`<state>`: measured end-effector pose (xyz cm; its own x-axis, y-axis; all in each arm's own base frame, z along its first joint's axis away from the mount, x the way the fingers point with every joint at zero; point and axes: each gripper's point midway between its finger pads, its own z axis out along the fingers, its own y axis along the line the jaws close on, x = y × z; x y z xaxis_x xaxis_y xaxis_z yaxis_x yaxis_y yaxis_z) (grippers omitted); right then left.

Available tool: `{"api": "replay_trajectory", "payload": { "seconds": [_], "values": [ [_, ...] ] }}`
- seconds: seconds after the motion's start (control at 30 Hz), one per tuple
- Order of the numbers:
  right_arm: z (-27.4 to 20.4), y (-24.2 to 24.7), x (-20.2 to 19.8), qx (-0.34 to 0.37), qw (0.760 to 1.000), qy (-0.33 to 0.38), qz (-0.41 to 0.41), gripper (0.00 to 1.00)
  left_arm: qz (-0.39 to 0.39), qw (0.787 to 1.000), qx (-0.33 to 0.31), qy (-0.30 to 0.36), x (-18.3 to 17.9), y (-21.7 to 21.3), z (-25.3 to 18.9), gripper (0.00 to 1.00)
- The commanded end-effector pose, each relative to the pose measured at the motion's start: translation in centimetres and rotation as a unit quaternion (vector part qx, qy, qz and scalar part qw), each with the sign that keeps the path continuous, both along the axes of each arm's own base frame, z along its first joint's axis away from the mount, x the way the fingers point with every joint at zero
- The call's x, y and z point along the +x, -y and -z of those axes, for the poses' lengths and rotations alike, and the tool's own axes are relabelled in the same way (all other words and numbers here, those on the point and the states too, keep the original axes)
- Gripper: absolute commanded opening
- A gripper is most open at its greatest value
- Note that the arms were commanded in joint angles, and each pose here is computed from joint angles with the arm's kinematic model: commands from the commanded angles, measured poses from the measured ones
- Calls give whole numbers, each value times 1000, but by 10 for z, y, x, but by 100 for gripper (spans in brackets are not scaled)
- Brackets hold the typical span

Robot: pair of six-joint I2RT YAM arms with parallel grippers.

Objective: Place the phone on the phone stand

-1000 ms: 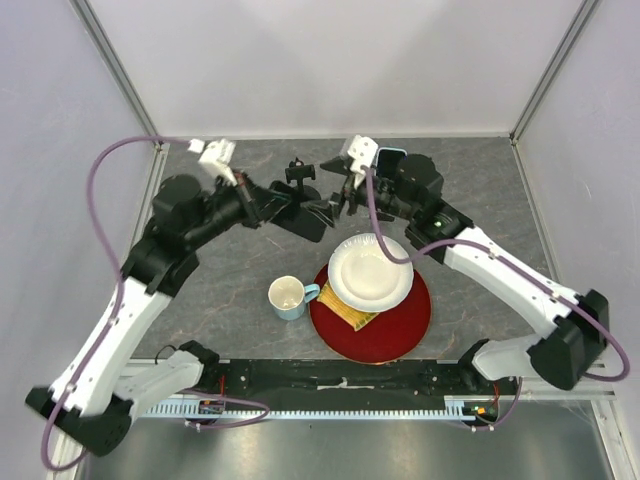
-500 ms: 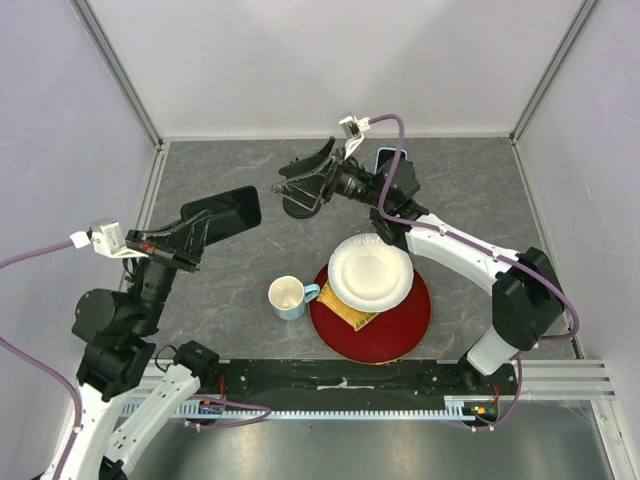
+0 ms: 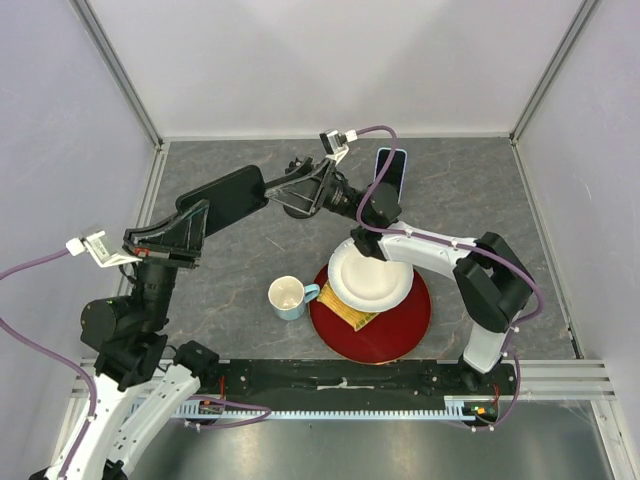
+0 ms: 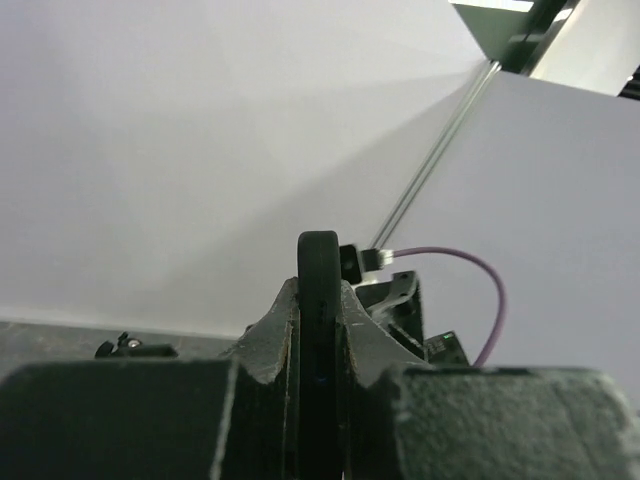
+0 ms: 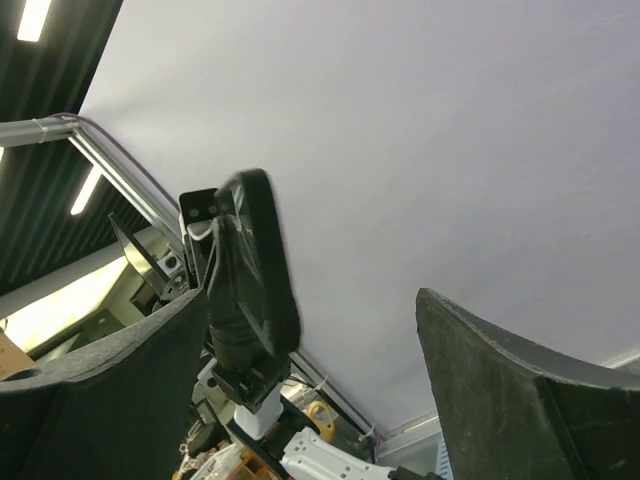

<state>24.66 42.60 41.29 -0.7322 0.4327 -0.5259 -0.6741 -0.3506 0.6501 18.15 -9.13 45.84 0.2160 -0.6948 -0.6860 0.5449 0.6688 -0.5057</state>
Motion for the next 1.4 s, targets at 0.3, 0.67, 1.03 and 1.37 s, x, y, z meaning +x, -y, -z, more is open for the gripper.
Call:
{"api": "replay_trajectory", "payload": {
  "seconds": [0.3, 0.67, 1.03, 1.37],
  "values": [
    [-45, 8, -41, 97, 992, 55, -56, 69, 60, 990, -91, 85, -4, 12, -44, 2],
    [-50, 17, -43, 116, 989, 56, -67, 37, 82, 991, -97, 51, 7, 23, -9, 2],
    [-49, 33, -28, 121, 989, 67, -49, 0, 80, 994, -67, -26, 12, 26, 22, 70],
    [-34, 49, 9, 89, 993, 77, -14, 0, 9, 988, 65, -140, 10, 8, 48, 89]
  ]
}}
